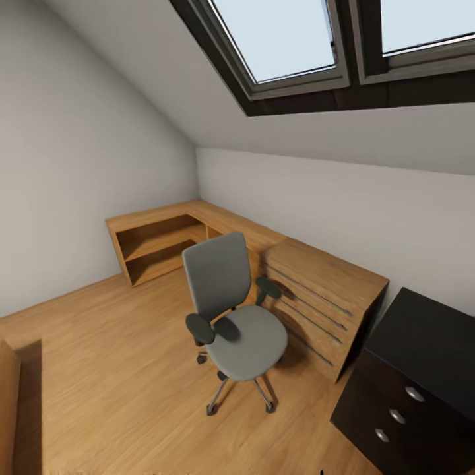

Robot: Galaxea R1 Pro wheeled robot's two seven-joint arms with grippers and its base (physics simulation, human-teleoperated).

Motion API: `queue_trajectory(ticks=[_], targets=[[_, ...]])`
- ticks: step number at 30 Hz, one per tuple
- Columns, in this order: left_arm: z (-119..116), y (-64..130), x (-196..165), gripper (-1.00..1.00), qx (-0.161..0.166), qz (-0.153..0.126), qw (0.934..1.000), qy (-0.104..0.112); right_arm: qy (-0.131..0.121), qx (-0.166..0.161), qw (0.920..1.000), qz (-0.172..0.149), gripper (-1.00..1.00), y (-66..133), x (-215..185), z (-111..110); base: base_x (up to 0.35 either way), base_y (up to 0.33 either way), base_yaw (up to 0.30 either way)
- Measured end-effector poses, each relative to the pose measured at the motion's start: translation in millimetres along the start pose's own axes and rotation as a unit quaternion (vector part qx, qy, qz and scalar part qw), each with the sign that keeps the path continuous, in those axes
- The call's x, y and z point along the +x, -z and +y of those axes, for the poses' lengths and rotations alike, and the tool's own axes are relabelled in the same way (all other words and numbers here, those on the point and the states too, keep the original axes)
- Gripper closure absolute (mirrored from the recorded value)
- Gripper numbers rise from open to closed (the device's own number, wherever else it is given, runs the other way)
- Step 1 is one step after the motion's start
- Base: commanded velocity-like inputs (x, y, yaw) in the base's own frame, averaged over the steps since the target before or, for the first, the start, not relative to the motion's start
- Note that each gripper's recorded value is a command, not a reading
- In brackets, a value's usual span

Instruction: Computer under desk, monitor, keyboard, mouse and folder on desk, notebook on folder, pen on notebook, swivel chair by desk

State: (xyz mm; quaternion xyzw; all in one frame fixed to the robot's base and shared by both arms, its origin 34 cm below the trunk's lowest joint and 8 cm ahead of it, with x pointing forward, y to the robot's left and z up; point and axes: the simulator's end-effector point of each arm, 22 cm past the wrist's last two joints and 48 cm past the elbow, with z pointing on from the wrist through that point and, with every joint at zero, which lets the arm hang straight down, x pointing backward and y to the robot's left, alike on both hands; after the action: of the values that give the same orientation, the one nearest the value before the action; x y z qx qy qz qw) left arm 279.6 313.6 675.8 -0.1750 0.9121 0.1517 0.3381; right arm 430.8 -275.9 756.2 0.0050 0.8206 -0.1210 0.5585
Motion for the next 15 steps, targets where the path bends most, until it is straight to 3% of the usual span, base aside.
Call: queue_trajectory(ticks=[15], targets=[[-1.0, -0.6, -1.8, -1.0, 0.001, -0.001, 1.0, 0.001, 0.003, 0.004, 1.0, -0.004, -1.0, -2.2, -2.4, -7.3, 0.0, 0.0, 0.274]])
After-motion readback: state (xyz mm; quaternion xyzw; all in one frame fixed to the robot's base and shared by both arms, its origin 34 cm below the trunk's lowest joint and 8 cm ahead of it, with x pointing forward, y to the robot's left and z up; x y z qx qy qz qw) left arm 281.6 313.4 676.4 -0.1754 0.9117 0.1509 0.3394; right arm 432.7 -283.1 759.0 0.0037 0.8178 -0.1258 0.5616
